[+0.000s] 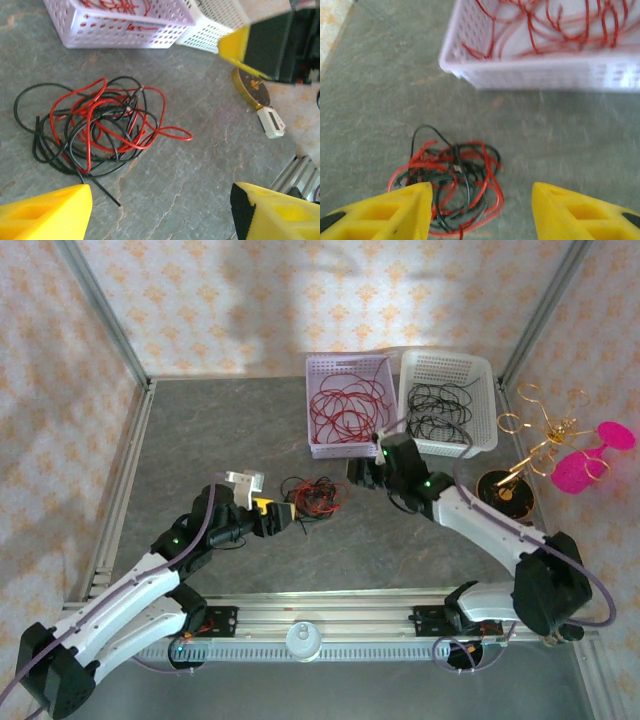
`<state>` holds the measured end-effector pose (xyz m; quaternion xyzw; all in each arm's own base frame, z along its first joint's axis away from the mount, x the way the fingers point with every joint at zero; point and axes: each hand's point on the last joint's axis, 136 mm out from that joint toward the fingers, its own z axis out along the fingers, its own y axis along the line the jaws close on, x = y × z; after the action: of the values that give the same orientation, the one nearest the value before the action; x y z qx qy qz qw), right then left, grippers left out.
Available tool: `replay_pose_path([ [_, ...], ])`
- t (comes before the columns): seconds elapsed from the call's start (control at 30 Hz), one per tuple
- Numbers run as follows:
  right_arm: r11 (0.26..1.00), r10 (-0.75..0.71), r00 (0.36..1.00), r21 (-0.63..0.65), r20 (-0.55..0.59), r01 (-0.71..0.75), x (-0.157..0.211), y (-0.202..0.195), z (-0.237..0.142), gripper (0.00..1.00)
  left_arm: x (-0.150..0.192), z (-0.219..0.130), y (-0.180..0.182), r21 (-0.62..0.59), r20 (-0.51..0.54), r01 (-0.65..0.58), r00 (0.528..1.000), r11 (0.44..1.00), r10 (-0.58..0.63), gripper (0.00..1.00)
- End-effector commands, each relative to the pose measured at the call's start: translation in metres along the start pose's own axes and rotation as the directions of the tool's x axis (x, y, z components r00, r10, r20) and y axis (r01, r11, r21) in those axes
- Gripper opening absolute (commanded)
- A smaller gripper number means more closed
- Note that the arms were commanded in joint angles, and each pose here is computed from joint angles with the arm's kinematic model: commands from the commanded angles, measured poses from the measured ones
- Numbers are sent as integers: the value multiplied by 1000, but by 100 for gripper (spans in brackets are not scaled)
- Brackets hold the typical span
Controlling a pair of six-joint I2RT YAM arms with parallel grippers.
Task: Untangle the cables
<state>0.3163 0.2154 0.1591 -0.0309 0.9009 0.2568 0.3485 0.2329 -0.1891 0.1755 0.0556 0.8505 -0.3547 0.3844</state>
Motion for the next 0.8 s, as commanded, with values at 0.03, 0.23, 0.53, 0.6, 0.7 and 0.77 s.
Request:
replay_pose_path([
  [0.03, 966, 246, 969, -72, -13, -247, 34, -10, 1, 56, 0, 5, 2, 2, 9, 23, 1000, 1000, -23, 74],
  [0.23, 980, 150, 988, -139, 28, -145, 38, -9, 24, 55, 1, 12, -4, 37, -12, 29, 1000, 999, -29, 74],
  [0.53, 965, -32, 999, -260, -11, 28, 49, 6, 60, 50, -1, 4, -12, 53, -27, 4, 1000, 999, -3, 73],
  [0.6, 964, -57, 998, -262, -24, 49, 51, 6, 66, 48, -2, 3, -13, 55, -23, 8, 1000, 998, -7, 73],
  [0.7, 965, -87, 996, -253, -35, 75, 56, 2, 74, 43, -2, 3, -12, 55, -19, 13, 1000, 998, -12, 73],
  [0.77, 960, -110, 993, -261, -34, 97, 57, 2, 77, 40, -3, 3, -13, 58, -17, 12, 1000, 998, -11, 73],
])
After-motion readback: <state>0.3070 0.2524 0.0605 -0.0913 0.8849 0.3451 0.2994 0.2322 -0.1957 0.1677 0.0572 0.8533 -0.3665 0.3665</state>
